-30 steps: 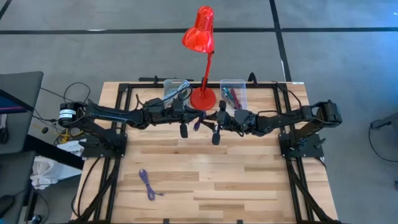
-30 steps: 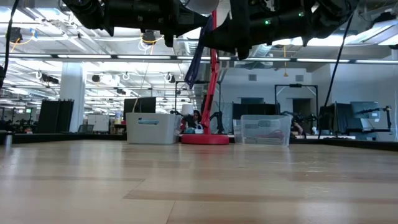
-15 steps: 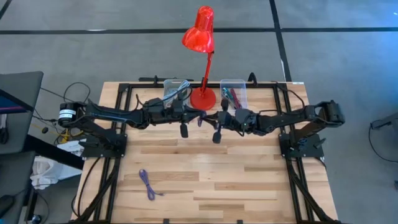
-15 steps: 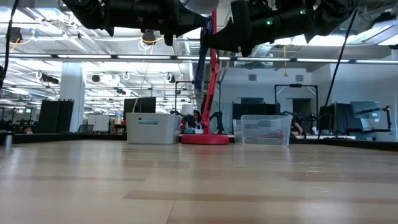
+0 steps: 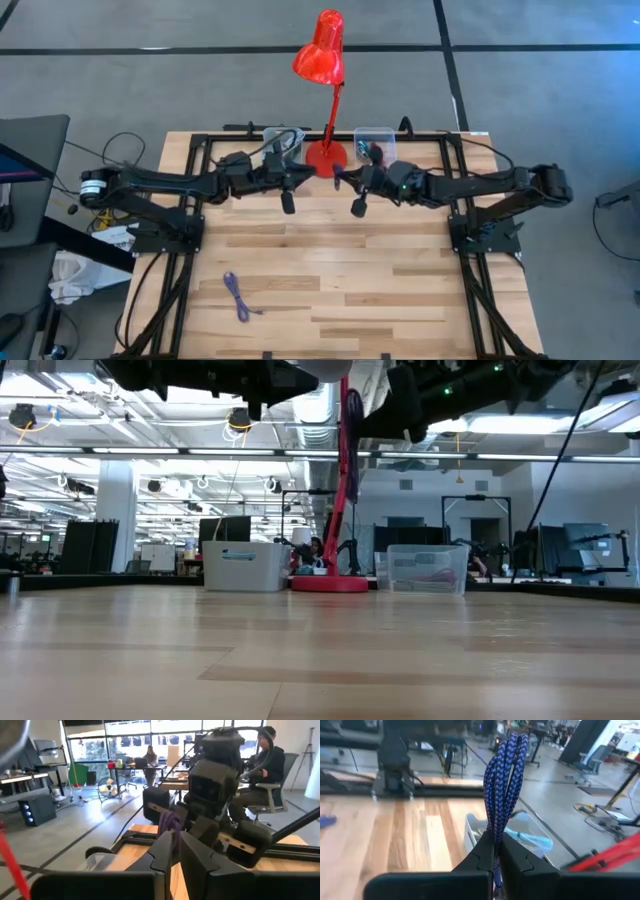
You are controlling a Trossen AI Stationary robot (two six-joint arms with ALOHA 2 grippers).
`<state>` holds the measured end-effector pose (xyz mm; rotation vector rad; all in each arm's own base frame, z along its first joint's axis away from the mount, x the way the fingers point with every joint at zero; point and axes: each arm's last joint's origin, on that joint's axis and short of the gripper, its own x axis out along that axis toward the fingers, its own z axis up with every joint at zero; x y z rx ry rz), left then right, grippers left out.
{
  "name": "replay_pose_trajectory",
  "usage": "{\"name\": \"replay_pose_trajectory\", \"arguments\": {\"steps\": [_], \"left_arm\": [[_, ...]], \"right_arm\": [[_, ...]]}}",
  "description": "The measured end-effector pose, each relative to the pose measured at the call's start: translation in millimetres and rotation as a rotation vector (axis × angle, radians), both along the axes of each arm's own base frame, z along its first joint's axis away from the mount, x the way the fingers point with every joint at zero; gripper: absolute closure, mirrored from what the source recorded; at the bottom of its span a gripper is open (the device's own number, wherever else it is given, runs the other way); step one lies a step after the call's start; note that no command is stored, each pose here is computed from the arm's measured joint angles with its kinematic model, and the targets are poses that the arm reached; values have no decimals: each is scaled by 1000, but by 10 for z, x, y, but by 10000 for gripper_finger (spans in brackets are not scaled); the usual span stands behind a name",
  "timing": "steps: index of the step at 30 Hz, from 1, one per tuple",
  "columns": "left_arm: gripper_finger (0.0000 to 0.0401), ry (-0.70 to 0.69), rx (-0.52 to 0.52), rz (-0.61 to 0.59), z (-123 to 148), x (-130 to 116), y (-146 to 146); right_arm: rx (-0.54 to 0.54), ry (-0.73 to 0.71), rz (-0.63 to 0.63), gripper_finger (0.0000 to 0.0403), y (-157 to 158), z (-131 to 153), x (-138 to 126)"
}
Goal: Pick & Place USB Port
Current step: Put the black and purple charger cable into the transparent bin
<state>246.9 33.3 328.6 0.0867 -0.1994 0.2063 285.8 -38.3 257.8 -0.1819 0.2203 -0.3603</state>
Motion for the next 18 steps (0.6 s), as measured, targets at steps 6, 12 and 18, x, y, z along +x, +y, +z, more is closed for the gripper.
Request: {"name": "replay_pose_trajectory", "arguments": {"steps": [6, 12, 18], "left_arm": [[365, 101, -21, 1, -47, -62, -12], [365, 137, -29, 13, -74, -74, -10], [365, 145, -31, 12, -82, -74, -10]], "right_arm": [[-10, 72, -95, 402, -196, 19, -133], [-6, 128, -198, 403, -451, 46, -302], [16, 195, -300, 403, -685, 21, -464]]}}
